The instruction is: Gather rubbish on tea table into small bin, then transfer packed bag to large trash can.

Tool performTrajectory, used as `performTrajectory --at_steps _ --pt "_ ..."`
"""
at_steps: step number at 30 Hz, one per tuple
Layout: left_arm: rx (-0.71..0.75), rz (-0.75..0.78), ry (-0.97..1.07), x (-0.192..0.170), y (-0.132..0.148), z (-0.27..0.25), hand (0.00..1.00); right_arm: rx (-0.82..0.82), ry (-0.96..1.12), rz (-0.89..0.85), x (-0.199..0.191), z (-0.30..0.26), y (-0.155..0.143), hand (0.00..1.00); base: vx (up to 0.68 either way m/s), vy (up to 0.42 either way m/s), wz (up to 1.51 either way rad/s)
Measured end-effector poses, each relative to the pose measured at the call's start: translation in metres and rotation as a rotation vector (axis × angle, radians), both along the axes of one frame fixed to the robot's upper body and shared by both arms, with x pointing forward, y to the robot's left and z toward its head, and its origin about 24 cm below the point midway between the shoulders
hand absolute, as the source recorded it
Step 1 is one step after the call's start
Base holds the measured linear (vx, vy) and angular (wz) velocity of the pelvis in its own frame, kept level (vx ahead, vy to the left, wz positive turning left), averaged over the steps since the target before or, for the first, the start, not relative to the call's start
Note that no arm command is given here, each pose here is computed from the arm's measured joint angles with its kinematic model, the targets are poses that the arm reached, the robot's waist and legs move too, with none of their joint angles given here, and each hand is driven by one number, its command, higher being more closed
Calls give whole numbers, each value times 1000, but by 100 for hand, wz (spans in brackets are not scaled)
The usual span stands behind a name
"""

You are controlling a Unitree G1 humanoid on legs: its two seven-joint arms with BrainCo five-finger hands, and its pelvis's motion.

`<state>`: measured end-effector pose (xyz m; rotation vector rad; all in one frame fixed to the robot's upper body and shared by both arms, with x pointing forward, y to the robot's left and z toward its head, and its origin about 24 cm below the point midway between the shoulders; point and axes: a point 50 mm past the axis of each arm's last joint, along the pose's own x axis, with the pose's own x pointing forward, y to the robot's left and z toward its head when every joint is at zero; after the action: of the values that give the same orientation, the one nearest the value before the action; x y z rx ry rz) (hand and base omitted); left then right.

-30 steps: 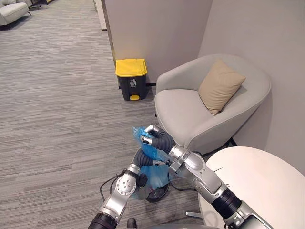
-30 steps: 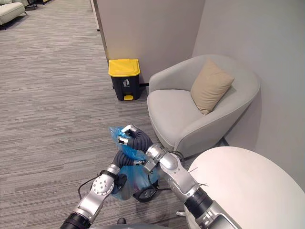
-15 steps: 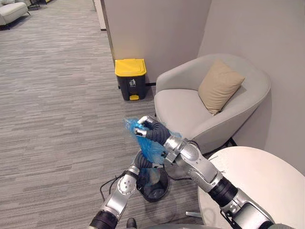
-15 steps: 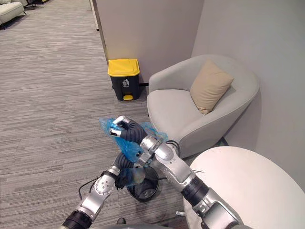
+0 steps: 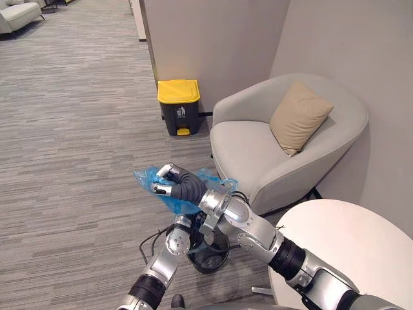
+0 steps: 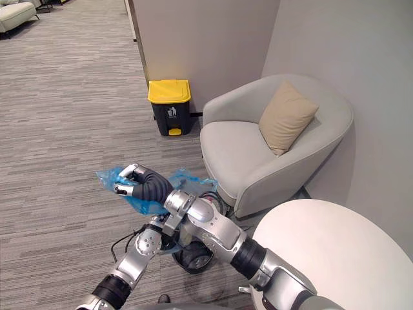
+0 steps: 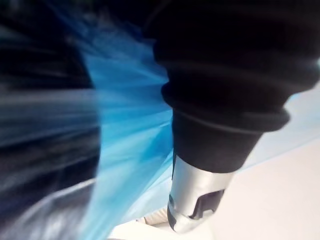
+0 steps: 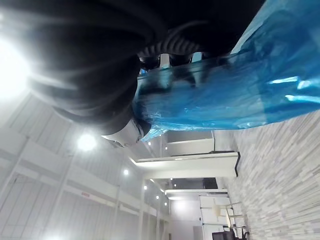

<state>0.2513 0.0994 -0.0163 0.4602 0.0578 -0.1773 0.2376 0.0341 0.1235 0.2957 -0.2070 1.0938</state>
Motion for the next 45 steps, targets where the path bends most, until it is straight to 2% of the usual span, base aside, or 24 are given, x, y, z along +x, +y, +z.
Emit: performTrajectory --at_steps 12,18,19,26,30,37,45 --pt "-68 50 -29 7 -6 8 100 16 38 32 -6 -2 7 100 0 0 0" --pt "-104 64 -19 8 -6 9 100 -5 -14 22 -9 -2 6 100 0 0 0" --pt "-104 65 -19 8 -6 9 100 -9 -27 19 -9 -2 6 0 0 0 0" --pt "-147 69 -2 6 -4 9 100 -92 -221 -42 -23 -7 3 0 0 0 0" --pt "-169 78 20 3 -1 5 100 -164 -307 -150 -20 -16 -10 0 0 0 0" --pt "-187 141 119 -18 18 -16 100 -452 -444 -378 -19 -51 -59 0 0 0 0" --pt "-201 232 184 -33 42 -30 100 -587 -453 -488 -21 -67 -90 0 0 0 0"
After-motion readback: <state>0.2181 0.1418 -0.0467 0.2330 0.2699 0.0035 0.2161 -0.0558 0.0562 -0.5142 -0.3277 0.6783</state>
